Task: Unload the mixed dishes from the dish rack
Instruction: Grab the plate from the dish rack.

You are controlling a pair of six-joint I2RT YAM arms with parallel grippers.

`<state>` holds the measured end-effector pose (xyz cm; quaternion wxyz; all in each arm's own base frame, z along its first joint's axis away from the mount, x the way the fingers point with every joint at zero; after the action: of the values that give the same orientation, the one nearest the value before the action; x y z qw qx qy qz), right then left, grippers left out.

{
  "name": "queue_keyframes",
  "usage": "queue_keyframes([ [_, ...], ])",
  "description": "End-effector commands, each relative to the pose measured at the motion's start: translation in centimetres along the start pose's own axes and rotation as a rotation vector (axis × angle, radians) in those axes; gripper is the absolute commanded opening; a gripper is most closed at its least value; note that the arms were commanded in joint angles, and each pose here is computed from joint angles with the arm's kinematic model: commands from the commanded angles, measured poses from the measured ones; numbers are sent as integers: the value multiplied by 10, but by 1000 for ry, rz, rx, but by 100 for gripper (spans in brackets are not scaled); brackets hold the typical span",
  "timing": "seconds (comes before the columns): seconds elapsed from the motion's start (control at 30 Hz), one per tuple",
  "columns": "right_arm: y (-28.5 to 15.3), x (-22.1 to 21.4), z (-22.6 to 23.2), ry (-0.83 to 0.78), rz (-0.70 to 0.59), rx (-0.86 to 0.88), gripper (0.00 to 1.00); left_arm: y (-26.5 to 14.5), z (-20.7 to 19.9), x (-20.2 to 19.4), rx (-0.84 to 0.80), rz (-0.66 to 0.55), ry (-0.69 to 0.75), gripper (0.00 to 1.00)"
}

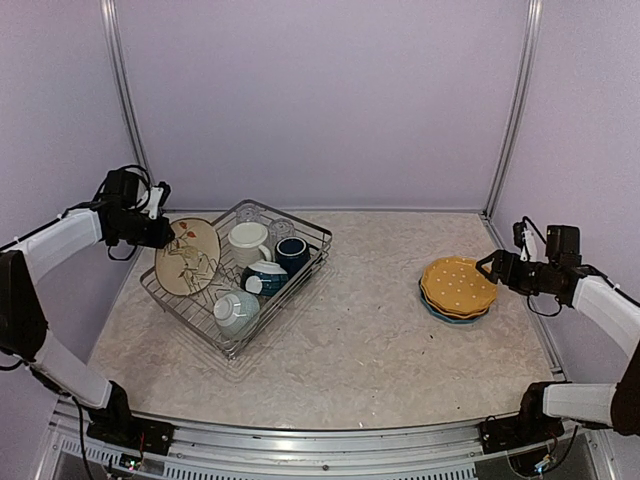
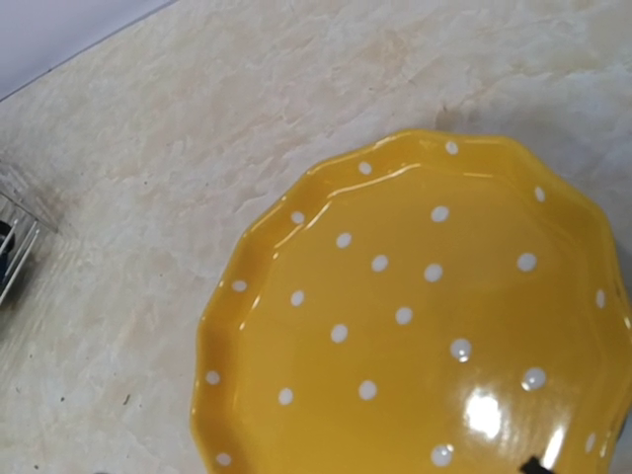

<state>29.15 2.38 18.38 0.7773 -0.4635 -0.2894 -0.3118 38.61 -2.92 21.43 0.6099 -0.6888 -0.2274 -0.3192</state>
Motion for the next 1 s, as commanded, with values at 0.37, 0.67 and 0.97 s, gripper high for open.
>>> queue_keyframes([
  [0.37, -5, -1, 7, -1, -22, 15, 87, -8, -15, 11, -41, -36, -7, 1],
  [0.67, -6, -1, 7, -4, -21, 6, 87, -35, -33, 20, 22, -90, 71, 0],
  [0.97, -6, 0, 6, -3, -19, 1, 87, -60, -41, 39, 73, -162, 90, 0],
])
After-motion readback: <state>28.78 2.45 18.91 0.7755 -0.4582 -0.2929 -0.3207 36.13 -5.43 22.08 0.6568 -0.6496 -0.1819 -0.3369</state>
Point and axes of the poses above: each gripper's point midway between its finger pads, its own y axis out along the fingers, its own z axis along the line the jaws close on, x = y × z, the point moved 4 cm from there along -y, back along the fingers, and after that the axes turned 5 degrees about -y, right-handed, at the moved point
